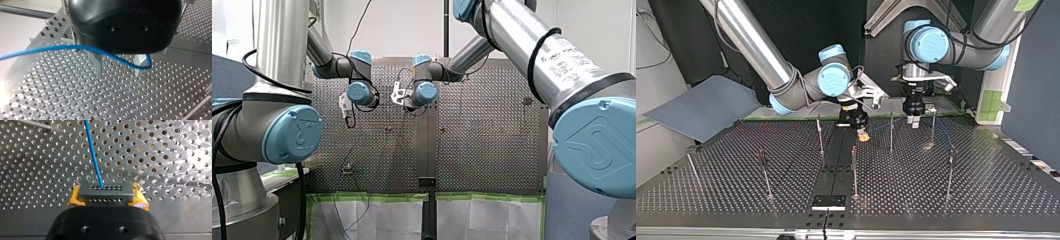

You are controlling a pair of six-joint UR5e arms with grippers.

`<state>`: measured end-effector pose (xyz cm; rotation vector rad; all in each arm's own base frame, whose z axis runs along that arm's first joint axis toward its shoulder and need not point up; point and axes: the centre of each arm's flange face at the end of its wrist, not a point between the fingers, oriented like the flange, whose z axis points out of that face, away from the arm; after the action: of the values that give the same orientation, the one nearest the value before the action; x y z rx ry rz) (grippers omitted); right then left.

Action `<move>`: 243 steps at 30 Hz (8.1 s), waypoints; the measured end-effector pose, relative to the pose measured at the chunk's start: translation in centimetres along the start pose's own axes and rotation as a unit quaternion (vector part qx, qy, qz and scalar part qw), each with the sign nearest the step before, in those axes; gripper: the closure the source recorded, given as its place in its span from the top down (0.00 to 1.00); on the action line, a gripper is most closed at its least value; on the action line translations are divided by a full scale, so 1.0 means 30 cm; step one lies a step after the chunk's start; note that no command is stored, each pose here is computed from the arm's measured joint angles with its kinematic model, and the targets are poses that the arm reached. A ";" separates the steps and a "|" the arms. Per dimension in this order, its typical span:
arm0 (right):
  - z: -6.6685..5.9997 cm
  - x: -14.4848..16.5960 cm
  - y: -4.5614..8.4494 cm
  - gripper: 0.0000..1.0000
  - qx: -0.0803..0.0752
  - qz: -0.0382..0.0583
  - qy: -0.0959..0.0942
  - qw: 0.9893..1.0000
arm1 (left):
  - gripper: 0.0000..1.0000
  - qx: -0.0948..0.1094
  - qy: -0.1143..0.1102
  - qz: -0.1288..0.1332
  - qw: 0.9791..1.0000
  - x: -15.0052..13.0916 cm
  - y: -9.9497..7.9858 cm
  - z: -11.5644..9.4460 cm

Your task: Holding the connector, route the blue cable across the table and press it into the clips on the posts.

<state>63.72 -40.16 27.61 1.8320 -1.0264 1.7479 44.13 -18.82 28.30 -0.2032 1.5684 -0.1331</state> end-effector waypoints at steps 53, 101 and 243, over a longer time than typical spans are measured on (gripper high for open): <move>-0.110 -0.107 0.094 0.00 -0.003 -0.020 -0.087 0.996 | 0.68 -0.033 0.052 0.022 0.998 0.226 0.082 0.078; -0.027 -0.261 0.179 0.00 -0.005 -0.006 -0.105 0.994 | 0.08 -0.035 0.069 0.031 0.996 0.475 0.165 0.147; 0.017 -0.168 0.339 0.00 -0.039 -0.002 -0.099 0.994 | 1.00 0.048 0.095 0.023 0.994 0.372 -0.230 -0.021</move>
<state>56.84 -45.94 20.66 1.9864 -1.1484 1.5225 43.80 -27.95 18.88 -0.0800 1.7493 -0.1959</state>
